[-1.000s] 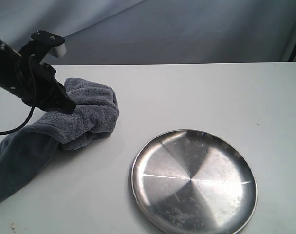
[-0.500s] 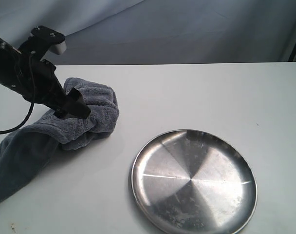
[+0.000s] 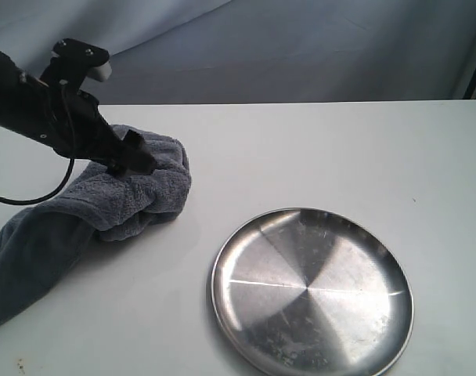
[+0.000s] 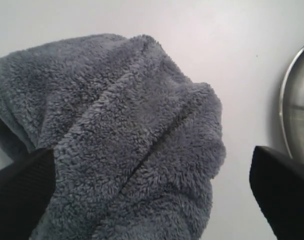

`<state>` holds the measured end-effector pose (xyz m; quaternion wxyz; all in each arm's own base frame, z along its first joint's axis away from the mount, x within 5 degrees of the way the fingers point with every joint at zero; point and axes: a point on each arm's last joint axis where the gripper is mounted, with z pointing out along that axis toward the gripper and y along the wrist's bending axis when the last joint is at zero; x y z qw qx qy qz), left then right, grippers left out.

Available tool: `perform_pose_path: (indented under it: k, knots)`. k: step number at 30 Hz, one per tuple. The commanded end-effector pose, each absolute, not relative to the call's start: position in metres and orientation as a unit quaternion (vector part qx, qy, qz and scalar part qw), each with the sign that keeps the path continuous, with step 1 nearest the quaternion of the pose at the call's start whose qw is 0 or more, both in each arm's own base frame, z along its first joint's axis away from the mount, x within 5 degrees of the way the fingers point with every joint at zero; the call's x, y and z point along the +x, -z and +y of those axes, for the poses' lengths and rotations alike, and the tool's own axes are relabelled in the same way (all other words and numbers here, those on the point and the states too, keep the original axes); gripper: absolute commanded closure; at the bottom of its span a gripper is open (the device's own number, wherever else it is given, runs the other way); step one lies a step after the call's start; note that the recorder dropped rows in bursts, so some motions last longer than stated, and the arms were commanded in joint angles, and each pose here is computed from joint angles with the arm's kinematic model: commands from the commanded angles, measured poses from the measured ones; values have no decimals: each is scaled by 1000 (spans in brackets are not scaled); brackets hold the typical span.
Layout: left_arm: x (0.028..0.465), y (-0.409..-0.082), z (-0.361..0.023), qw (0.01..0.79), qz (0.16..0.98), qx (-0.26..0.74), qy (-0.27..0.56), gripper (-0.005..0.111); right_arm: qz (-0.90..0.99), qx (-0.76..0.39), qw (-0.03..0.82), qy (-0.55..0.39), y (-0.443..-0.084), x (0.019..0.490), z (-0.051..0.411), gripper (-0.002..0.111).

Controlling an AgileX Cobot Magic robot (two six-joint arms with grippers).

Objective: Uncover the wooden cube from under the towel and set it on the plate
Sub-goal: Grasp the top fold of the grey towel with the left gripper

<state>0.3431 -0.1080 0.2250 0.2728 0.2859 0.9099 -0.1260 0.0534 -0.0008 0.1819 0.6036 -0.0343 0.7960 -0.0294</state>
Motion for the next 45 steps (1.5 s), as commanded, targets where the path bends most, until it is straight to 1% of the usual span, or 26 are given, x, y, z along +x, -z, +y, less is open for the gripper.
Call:
perform_pose_path:
  k: [1,5,10,15,19,24,26,28,30,32,33,35,36,38,42,45]
  knots:
    - [349,-213,-110,266,913,283,127,4,792,-35,608,28,-182,53,-1,108]
    - [353,-205,-108,264,911,298,106,4,792,-35,608,28,-182,53,-1,108]
    - [356,-205,-107,278,909,295,94,4,792,-35,608,28,-182,53,-1,108]
    - [358,-195,-107,263,914,294,97,4,792,-35,608,28,-182,53,-1,108]
    - [360,-182,-110,247,922,275,116,4,792,-35,608,28,-182,53,-1,108]
    - [360,-179,-111,243,924,271,119,4,792,-35,608,28,-182,53,-1,108]
    - [360,-179,-111,243,924,271,120,6,792,-35,608,28,-182,53,-1,108]
    - [360,-179,-111,242,924,271,120,13,792,-35,608,28,-182,53,-1,108]
    - [360,-179,-111,242,924,271,120,28,792,-35,608,28,-182,53,-1,108]
    - [360,-179,-111,240,924,271,121,46,792,-35,608,28,-182,53,-1,108]
    - [359,-178,-111,236,925,273,123,59,792,-35,608,28,-182,53,-1,108]
    - [357,-178,-111,226,926,276,127,76,792,-35,608,28,-182,53,-1,108]
    - [356,-177,-112,220,926,277,130,89,792,-35,608,28,-182,53,-1,108]
    - [354,-177,-112,210,927,279,136,107,792,-35,608,28,-182,53,-1,108]
    - [351,-179,-115,201,929,268,158,107,792,-35,608,28,-182,53,-1,108]
    - [346,-191,-117,205,924,280,159,107,792,-35,608,28,-182,53,-1,108]
